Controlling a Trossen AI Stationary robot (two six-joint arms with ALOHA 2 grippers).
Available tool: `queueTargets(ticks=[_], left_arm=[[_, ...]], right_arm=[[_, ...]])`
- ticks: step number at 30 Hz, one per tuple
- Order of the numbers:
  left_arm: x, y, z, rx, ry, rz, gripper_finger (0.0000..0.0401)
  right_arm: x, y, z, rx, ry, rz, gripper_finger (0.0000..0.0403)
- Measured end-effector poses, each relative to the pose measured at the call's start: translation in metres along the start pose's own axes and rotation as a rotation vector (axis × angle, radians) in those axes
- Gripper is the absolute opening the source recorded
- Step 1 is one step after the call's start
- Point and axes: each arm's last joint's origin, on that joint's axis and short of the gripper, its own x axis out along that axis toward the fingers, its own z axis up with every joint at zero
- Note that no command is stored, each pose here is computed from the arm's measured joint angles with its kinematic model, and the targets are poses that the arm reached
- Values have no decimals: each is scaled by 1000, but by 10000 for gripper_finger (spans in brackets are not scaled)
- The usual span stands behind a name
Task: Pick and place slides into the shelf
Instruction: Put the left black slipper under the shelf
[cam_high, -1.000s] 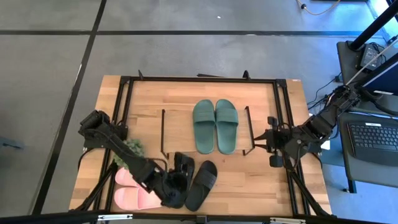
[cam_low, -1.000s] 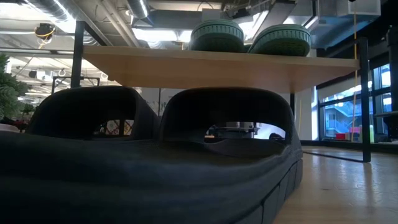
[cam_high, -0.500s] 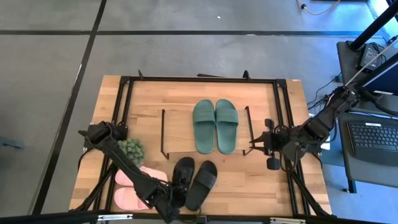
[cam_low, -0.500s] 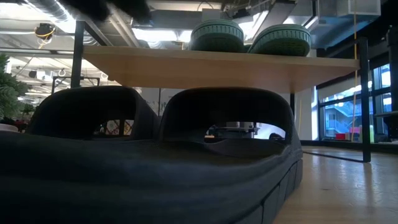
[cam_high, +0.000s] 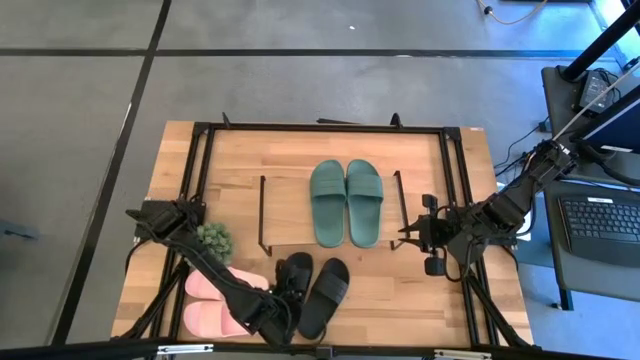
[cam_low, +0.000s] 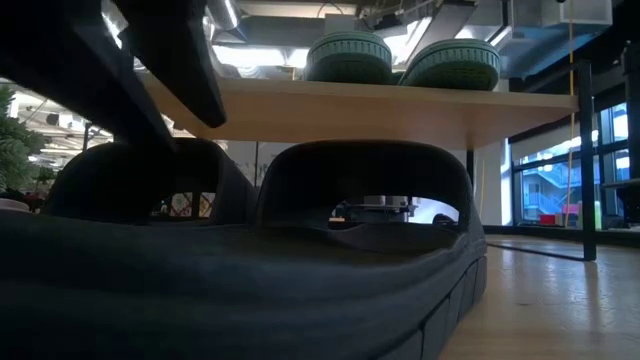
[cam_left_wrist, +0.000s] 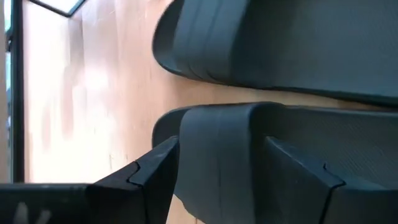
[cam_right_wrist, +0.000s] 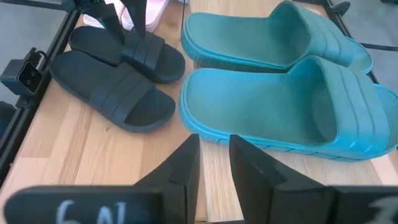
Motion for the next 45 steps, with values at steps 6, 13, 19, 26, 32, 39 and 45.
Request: queueTargets(ticks=[6, 13, 19, 26, 32, 39, 45], left_arm=[[7, 1, 0, -2, 21, 14, 226], [30, -8, -6, 30, 87, 26, 226], [30, -9, -5, 22, 78, 21, 226], [30, -10, -2, 0, 54, 9, 226], [30, -9, -2, 0, 55, 9, 226], [30, -9, -2, -1, 55, 9, 226], [30, -9, -2, 23, 56, 9, 215]], right_arm=[[0, 0, -1, -5, 6, -3, 89], [0, 0, -1, -6, 8, -3, 89], [0, 0, -1, -7, 8, -3, 89], [0, 0, -1, -4, 8, -3, 89], [0, 0, -1, -4, 8, -3, 89], [0, 0, -1, -4, 7, -3, 89], [0, 0, -1, -4, 7, -3, 89]])
